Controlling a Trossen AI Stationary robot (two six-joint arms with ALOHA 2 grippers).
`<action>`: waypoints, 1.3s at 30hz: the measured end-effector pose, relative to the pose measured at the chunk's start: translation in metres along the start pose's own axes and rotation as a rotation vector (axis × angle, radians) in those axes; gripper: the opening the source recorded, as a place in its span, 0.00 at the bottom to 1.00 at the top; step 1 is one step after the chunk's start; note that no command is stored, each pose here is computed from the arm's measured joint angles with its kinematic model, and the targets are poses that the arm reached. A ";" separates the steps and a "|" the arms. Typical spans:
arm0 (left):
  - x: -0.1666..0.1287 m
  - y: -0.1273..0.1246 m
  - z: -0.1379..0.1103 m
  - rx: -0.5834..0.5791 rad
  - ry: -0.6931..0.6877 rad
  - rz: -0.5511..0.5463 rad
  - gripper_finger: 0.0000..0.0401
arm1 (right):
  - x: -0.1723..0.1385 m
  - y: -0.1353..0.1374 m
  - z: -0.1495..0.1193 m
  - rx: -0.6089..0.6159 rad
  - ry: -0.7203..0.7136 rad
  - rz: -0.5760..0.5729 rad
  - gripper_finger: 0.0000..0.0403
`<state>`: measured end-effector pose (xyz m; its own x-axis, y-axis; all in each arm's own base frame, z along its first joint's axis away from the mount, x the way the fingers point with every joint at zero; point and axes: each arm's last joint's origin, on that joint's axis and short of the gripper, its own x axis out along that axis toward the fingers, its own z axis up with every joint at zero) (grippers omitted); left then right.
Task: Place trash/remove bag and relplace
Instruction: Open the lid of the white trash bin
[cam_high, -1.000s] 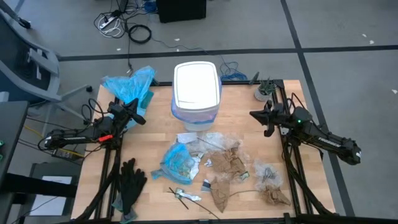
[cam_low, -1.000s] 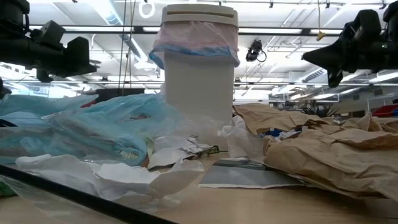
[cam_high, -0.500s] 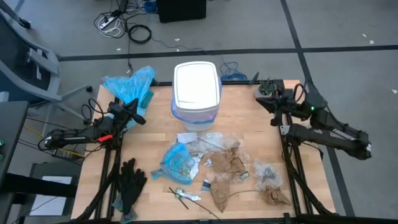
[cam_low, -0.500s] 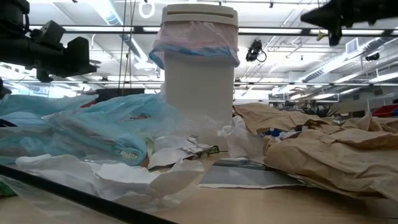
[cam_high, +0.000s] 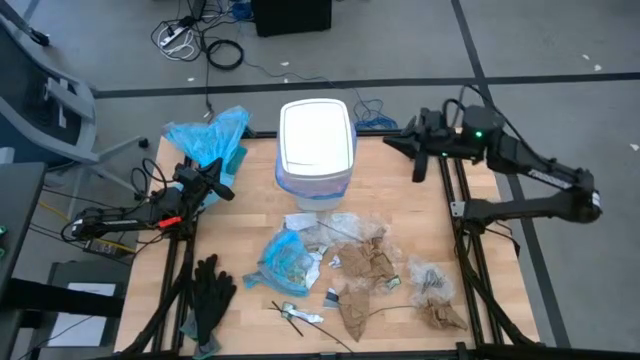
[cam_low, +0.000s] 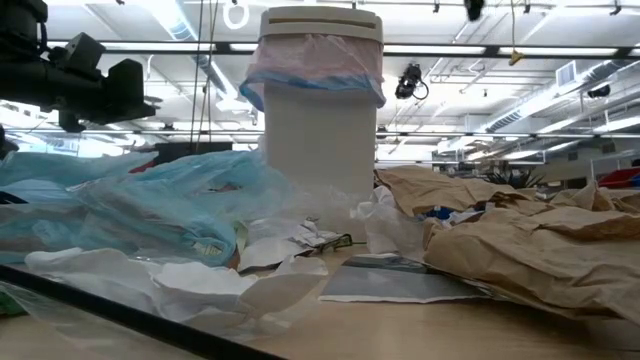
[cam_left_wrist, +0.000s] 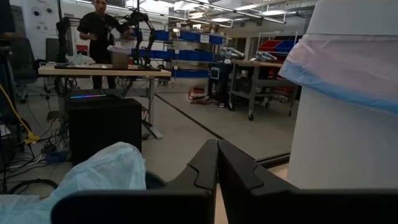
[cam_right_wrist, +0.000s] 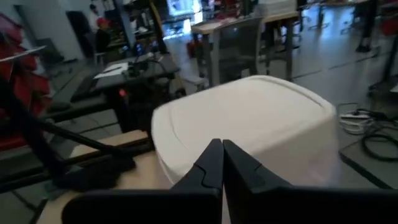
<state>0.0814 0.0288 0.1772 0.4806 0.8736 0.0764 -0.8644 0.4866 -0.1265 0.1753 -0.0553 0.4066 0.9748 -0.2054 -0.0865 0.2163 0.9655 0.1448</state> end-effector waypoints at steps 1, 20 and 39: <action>0.000 0.000 0.000 0.000 0.000 0.000 0.05 | 0.006 0.003 0.003 0.000 0.014 0.008 0.00; 0.000 0.000 0.000 0.000 0.000 0.000 0.05 | 0.123 0.068 0.035 -0.113 0.222 0.064 0.00; 0.000 0.000 0.000 0.000 0.000 0.000 0.05 | 0.156 0.070 0.011 -0.057 0.399 -0.019 0.00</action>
<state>0.0814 0.0288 0.1772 0.4804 0.8737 0.0765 -0.8645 0.4865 -0.1268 0.3434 -0.0215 0.4142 0.8707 -0.1565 -0.4662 0.2202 0.9717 0.0852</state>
